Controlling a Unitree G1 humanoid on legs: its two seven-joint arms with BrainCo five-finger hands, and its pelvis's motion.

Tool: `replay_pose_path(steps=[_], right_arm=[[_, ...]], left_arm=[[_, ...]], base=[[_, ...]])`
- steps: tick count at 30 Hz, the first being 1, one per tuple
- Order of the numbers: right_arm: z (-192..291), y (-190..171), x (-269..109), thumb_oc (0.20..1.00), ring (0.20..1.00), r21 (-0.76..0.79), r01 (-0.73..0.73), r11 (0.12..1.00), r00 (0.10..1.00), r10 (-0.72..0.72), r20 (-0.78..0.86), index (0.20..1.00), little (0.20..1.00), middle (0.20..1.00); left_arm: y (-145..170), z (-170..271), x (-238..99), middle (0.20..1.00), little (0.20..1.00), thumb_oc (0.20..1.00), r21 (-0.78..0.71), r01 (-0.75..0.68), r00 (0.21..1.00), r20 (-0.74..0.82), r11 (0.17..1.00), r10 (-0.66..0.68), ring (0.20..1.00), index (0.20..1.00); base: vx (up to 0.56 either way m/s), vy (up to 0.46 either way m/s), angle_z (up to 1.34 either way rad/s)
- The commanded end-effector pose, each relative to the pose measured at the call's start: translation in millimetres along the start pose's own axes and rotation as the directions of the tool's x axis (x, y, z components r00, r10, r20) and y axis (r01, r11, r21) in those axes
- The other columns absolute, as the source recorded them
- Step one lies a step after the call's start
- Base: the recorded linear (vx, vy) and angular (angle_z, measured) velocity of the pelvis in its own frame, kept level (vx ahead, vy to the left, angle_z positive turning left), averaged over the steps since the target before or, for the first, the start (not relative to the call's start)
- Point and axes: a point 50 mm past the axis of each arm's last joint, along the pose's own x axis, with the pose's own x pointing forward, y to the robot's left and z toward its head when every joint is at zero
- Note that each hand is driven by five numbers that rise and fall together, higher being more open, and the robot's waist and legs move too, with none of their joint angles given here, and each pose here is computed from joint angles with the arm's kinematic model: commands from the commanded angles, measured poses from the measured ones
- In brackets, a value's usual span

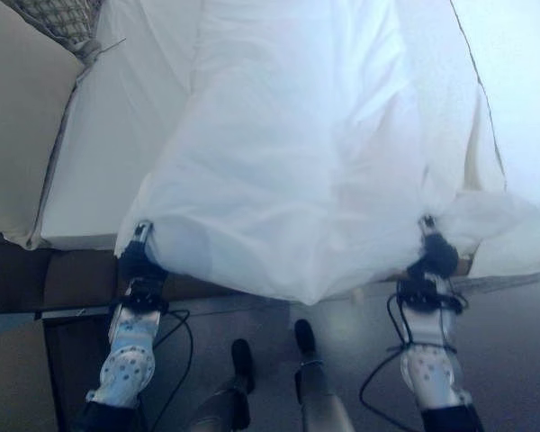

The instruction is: Make the bed

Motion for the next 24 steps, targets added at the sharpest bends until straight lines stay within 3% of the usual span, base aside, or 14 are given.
replay_pose_path(steps=[1, 3, 4, 5, 6, 9, 10, 13, 16, 18, 19, 21, 24], right_arm=[[-2.7, -43.8, -27.7, 0.200, 0.200, -0.024, 0.112, 0.993, 0.994, -0.112, 0.005, 0.200, 0.200, 0.200], [-24.0, -78.9, -48.0, 0.200, 0.200, -0.021, 0.265, 0.964, 0.959, -0.266, -0.101, 0.200, 0.200, 0.200], [-24.0, -78.9, -47.8, 0.200, 0.200, -0.020, 0.265, 0.964, 0.959, -0.265, -0.101, 0.200, 0.200, 0.200], [-49.5, -124.4, -78.2, 0.200, 0.200, -0.120, 0.444, 0.888, 0.860, -0.460, -0.220, 0.200, 0.200, 0.200], [-55.4, -137.0, -87.5, 0.200, 0.200, -0.148, 0.499, 0.854, 0.821, -0.520, -0.236, 0.200, 0.200, 0.200], [-65.9, -148.8, -98.6, 0.200, 0.200, -0.206, 0.528, 0.824, 0.774, -0.566, -0.282, 0.200, 0.200, 0.200], [-72.8, -166.3, -115.5, 0.200, 0.200, -0.251, 0.604, 0.756, 0.692, -0.654, -0.306, 0.200, 0.200, 0.200], [-75.0, -176.6, -125.5, 0.200, 0.200, -0.314, 0.617, 0.721, 0.642, -0.693, -0.329, 0.200, 0.200, 0.200], [-75.7, -192.4, -146.1, 0.200, 0.200, -0.377, 0.669, 0.641, 0.541, -0.767, -0.344, 0.200, 0.200, 0.200], [-74.2, -203.6, -167.2, 0.200, 0.200, -0.449, 0.689, 0.569, 0.445, -0.821, -0.357, 0.200, 0.200, 0.200], [-74.2, -203.7, -166.8, 0.200, 0.200, -0.449, 0.689, 0.570, 0.446, -0.821, -0.357, 0.200, 0.200, 0.200], [-76.1, -207.0, -179.9, 0.200, 0.200, -0.471, 0.707, 0.527, 0.387, -0.846, -0.366, 0.200, 0.200, 0.200], [-76.4, -208.8, -188.4, 0.200, 0.200, -0.489, 0.710, 0.506, 0.357, -0.858, -0.370, 0.200, 0.200, 0.200]], left_arm=[[34.3, 35.6, -16.7, 0.200, 0.200, 0.200, 0.170, -0.039, 0.992, 0.122, 0.985, 0.018, 0.200, 0.200], [61.5, 16.7, -28.2, 0.200, 0.200, 0.200, 0.124, -0.162, 0.986, 0.058, 0.979, 0.156, 0.200, 0.200], [61.5, 16.7, -28.1, 0.200, 0.200, 0.200, 0.124, -0.162, 0.986, 0.058, 0.979, 0.156, 0.200, 0.200], [100.8, -2.3, -41.0, 0.200, 0.200, 0.200, 0.214, -0.323, 0.943, -0.010, 0.922, 0.332, 0.200, 0.200], [113.4, -9.5, -47.1, 0.200, 0.200, 0.200, 0.222, -0.378, 0.919, -0.026, 0.899, 0.393, 0.200, 0.200], [127.2, -24.1, -55.3, 0.200, 0.200, 0.200, 0.227, -0.441, 0.883, -0.066, 0.868, 0.465, 0.200, 0.200], [149.6, -39.7, -71.5, 0.200, 0.200, 0.200, 0.254, -0.538, 0.810, -0.111, 0.804, 0.576, 0.200, 0.200], [159.9, -44.4, -78.7, 0.200, 0.200, 0.200, 0.384, -0.517, 0.787, -0.137, 0.765, 0.601, 0.200, 0.200], [181.4, -49.2, -96.9, 0.200, 0.200, 0.200, 0.516, -0.529, 0.713, -0.159, 0.673, 0.683, 0.200, 0.200], [202.9, -49.8, -121.6, 0.200, 0.200, 0.200, 0.594, -0.572, 0.605, -0.161, 0.566, 0.780, 0.200, 0.200], [202.8, -49.8, -121.2, 0.200, 0.200, 0.200, 0.593, -0.572, 0.605, -0.161, 0.567, 0.780, 0.200, 0.200], [216.8, -47.5, -141.9, 0.200, 0.200, 0.200, 0.615, -0.626, 0.508, -0.145, 0.480, 0.849, 0.200, 0.200], [219.5, -48.4, -149.4, 0.200, 0.200, 0.200, 0.621, -0.638, 0.481, -0.140, 0.455, 0.865, 0.200, 0.200]], base=[[0.00, 0.000, 0.00], [0.00, 0.000, 0.00], [-0.04, -0.016, 0.00], [-0.04, -0.022, 0.00], [-0.04, -0.022, 0.03], [-0.01, -0.009, 0.11], [0.00, 0.000, 0.00], [0.00, -0.004, 0.01], [0.00, -0.001, 0.01], [0.02, -0.006, 0.08], [0.03, 0.000, 0.15], [0.03, 0.005, 0.08], [0.02, 0.006, -0.05]])
